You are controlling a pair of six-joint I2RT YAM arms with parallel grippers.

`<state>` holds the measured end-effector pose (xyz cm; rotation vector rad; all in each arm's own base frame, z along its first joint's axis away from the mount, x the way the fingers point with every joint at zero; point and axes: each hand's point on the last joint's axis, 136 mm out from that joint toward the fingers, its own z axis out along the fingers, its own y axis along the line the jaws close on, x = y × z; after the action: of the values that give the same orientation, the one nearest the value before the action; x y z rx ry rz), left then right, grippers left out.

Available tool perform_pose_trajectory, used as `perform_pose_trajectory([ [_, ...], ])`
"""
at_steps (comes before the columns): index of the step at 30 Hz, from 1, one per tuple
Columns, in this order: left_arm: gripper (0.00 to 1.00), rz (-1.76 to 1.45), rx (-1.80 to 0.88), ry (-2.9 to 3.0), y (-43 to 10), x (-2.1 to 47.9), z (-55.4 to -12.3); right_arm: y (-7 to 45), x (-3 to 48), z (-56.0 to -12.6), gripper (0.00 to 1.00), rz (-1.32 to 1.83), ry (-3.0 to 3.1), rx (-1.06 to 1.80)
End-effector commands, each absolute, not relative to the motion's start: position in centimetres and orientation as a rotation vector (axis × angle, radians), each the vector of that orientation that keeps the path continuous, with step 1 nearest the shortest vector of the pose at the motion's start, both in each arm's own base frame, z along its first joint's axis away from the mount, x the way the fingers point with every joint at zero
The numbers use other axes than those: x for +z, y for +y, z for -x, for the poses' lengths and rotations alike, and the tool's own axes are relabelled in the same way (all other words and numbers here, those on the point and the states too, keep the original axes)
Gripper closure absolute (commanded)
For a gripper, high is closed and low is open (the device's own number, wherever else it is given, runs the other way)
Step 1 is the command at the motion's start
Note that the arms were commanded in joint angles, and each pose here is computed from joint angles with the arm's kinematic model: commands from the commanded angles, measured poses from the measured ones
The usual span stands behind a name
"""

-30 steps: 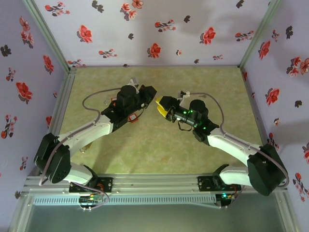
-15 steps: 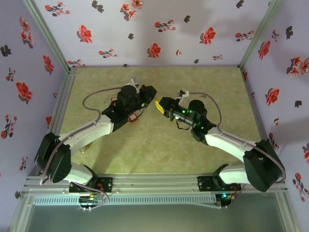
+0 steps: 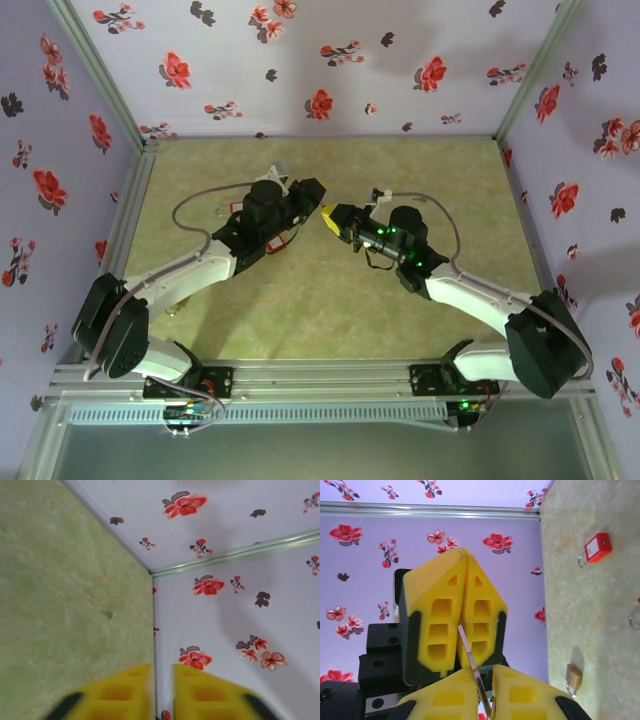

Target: Unlock with the key

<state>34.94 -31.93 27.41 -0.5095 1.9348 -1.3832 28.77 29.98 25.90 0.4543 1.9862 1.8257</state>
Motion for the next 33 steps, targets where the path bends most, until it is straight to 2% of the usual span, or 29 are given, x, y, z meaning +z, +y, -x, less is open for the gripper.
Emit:
perform_pose_trajectory([
  [1,0.46,0.537,-1.308,1.898,-29.0,28.0,-35.5,29.2,26.8,-28.4,1.00,-0.386,2.046,1.740],
  [2,0.32,0.549,-1.265,1.918,-27.8,27.6,-35.4,28.7,26.4,-28.3,1.00,-0.374,2.088,1.690],
  [6,0.01,0.530,-0.986,2.086,-21.5,25.7,-34.3,25.7,24.5,-26.9,1.00,-0.284,2.309,1.418],
  [10,0.00,0.183,-0.588,2.393,-16.9,22.9,-32.0,22.6,22.5,-25.5,1.00,-0.185,2.508,1.168],
  [13,0.00,-0.230,-0.330,2.596,-15.9,20.0,-30.4,21.5,21.5,-25.3,1.00,-0.176,2.583,1.109],
  [16,0.03,-0.625,-0.202,2.655,-16.3,17.5,-29.8,22.0,21.4,-25.6,1.00,-0.158,2.598,1.130],
  [20,0.09,-1.085,-0.201,2.467,-17.8,14.9,-29.6,22.8,21.7,-26.4,1.00,-0.150,2.593,1.165],
  [22,0.10,-1.236,-0.212,2.349,-18.5,14.1,-29.7,23.1,21.9,-26.6,1.00,-0.142,2.594,1.171],
  [27,0.21,-1.471,-0.249,2.325,-18.7,10.7,-29.9,23.4,22.2,-26.8,1.00,-0.128,2.594,1.189],
  [33,0.22,-1.558,-0.215,2.312,-18.7,7.3,-32.3,23.6,22.3,-26.6,1.00,-0.126,2.597,1.206],
])
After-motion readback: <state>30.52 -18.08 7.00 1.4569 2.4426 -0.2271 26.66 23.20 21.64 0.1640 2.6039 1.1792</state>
